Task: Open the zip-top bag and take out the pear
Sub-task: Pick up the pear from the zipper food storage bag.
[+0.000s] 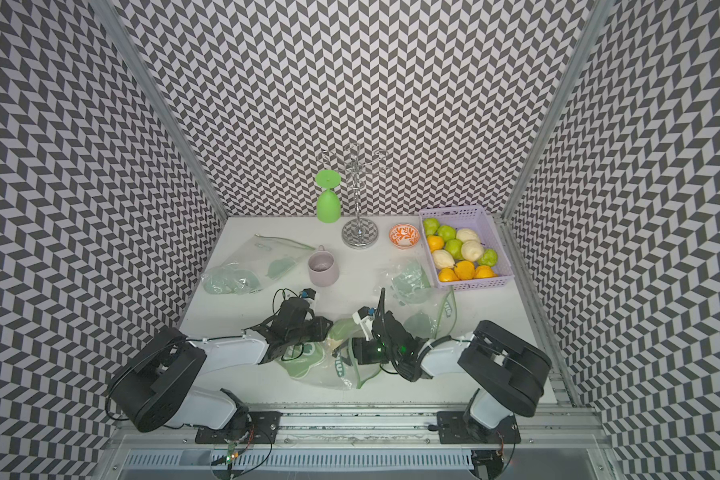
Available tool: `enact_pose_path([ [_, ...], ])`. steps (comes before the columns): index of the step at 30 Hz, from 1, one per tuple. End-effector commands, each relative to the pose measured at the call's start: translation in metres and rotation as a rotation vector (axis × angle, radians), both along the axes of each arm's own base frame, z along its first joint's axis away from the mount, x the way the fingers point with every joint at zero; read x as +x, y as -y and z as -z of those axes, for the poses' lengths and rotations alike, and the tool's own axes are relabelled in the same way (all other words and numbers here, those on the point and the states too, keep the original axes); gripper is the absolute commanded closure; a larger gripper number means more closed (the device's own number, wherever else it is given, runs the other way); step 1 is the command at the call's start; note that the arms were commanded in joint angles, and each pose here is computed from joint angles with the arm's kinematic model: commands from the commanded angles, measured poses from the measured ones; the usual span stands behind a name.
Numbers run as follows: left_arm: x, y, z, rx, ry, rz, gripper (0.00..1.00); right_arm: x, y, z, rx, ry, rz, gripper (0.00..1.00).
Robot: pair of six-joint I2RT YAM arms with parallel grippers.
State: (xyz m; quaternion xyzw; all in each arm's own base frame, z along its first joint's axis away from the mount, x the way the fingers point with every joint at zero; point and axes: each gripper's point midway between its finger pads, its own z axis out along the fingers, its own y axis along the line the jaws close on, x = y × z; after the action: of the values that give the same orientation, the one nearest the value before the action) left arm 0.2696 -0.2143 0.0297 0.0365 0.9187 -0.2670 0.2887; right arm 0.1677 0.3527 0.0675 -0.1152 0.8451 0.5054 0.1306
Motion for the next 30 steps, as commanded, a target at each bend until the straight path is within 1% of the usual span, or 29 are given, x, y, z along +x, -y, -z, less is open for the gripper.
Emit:
enact_pose_path([
  [1,-0.017,0.022,0.000,-0.066,-0.024,0.064,0.74,0.013,-0.016,-0.016,0.061,0.056,0.015,0.23],
  [5,-0.024,0.037,0.000,-0.082,-0.030,0.109,0.75,0.020,-0.016,-0.005,0.022,0.045,0.043,0.23],
  [10,-0.032,0.045,0.003,-0.087,-0.046,0.161,0.76,0.034,-0.009,0.004,-0.026,0.039,0.137,0.20],
  [12,-0.035,0.045,0.005,-0.084,-0.052,0.175,0.76,0.041,-0.003,-0.001,-0.015,0.052,0.188,0.18],
  [15,-0.036,0.046,0.005,-0.085,-0.055,0.187,0.76,0.049,0.004,-0.006,-0.020,0.080,0.249,0.13],
  [22,-0.036,0.046,0.011,-0.059,-0.066,0.207,0.77,0.069,0.027,-0.022,-0.042,0.142,0.411,0.13],
  [28,-0.038,0.046,0.017,-0.050,-0.076,0.213,0.77,0.077,0.039,-0.008,-0.131,0.135,0.476,0.16],
  [30,-0.038,0.046,0.018,-0.052,-0.076,0.213,0.77,0.080,0.041,-0.005,-0.137,0.133,0.497,0.17],
])
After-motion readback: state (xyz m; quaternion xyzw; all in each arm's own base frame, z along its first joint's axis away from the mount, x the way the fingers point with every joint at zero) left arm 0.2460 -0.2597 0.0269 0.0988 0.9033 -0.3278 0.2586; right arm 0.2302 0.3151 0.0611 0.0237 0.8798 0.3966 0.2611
